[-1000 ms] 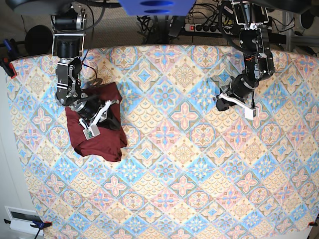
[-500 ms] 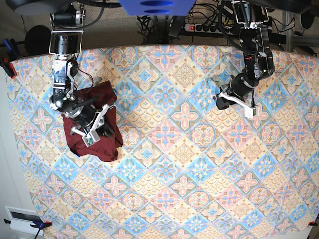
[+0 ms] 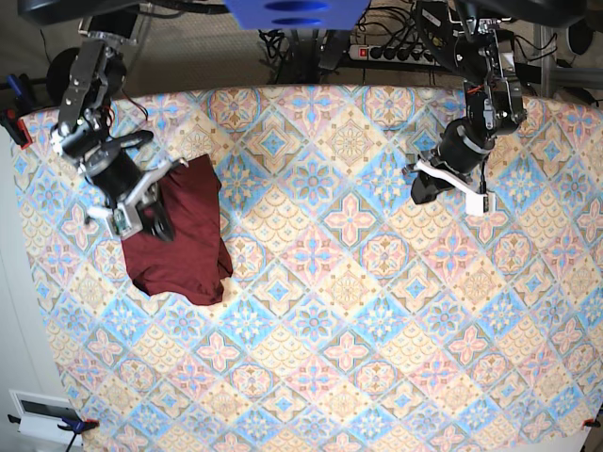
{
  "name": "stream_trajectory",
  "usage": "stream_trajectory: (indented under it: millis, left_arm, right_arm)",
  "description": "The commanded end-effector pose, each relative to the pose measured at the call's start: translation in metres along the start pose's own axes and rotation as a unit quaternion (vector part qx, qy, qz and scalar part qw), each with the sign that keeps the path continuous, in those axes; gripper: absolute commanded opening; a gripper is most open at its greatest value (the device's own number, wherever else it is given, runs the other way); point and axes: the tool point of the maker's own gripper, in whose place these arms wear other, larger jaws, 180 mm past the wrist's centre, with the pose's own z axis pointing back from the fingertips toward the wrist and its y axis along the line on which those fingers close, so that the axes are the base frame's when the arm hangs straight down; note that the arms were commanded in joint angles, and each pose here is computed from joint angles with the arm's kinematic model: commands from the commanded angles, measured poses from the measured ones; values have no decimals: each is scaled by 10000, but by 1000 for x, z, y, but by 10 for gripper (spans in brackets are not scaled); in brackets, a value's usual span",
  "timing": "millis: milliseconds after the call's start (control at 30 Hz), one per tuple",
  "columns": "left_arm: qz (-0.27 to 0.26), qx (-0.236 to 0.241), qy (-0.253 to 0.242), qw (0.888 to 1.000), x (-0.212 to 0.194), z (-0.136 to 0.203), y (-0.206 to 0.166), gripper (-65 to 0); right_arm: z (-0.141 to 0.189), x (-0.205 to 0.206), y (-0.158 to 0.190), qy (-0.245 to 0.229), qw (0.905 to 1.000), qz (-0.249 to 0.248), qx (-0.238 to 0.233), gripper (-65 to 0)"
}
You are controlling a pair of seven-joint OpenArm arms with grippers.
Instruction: Layout the t-shirt on the table in an organized manner, then fold the t-shirt properly
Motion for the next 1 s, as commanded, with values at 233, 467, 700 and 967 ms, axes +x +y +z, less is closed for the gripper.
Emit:
stream_trajectory:
  millis: [233,467,700,967]
  left_arm:
    - [-116,454,-74,9989,-12,53,20,-650]
    - [86,1300,298,9910,-47,103,69,-650]
    - [249,1956,1058,9746,-101,160,97,-650]
    - [123,2250,2089,9516,-148,203,119,-650]
  right_arm:
    - [54,-26,0,-60,9974,-712,-116,-650]
    - [110,-85,1,812,9892,-1136,-451,-650]
    - [157,-137,29,1797,9727,-1427,-353,-650]
    - [190,-201,71,3074,9418,-1359,-44,-650]
